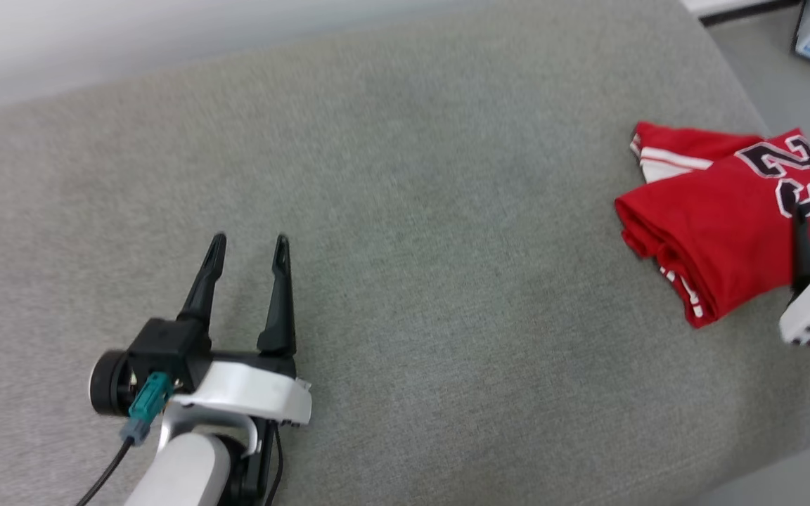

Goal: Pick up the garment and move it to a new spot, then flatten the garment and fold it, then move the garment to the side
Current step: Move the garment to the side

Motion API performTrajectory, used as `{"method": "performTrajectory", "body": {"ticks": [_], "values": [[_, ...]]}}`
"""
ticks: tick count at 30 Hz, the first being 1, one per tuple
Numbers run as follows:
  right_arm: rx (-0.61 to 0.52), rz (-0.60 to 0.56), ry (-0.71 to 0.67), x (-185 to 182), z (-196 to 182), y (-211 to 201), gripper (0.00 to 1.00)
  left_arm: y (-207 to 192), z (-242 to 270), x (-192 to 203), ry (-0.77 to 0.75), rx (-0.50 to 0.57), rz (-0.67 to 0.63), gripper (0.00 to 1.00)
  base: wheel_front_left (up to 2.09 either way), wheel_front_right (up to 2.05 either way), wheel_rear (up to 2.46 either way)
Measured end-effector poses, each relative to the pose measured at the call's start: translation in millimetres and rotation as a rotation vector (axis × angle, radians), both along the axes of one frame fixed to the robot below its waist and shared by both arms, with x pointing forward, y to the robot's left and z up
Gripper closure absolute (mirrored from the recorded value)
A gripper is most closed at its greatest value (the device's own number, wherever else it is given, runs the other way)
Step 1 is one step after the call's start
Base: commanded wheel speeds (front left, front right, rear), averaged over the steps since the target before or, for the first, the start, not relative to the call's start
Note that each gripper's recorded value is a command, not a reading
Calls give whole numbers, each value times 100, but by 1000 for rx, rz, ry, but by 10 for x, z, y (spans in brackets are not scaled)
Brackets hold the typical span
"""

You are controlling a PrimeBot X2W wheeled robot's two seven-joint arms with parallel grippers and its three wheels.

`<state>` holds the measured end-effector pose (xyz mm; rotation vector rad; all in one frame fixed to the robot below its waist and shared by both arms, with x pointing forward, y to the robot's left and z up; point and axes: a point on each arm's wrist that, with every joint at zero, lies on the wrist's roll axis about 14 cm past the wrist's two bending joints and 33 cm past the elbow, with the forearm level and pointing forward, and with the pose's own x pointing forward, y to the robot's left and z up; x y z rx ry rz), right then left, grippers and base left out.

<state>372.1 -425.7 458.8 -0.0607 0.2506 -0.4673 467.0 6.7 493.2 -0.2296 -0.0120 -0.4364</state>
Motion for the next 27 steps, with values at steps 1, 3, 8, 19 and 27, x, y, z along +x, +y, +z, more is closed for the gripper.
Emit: {"method": "performTrajectory", "body": {"ticks": [1, 3, 8, 19, 27], "values": [[12, 10, -22, -30, 16, 70, 0, 46, 30, -41, -3, 0, 14, 0, 0, 0, 0], [36, 34, -54, -95, 15, 230, 0, 125, 87, -127, -10, 5, 37, 0, 0, 0, 0], [100, 133, -119, -81, -7, 745, 0, 416, 208, -266, -26, 4, 121, 0, 0, 0, 0], [198, 393, -255, 131, 325, 1921, 0, 1387, 290, -644, -33, 35, 371, 0, 0, 0, 0], [149, 516, -348, 0, 820, 2344, 0, 1969, 329, -1029, -60, 117, 501, 0, 0, 0, 0]]}}
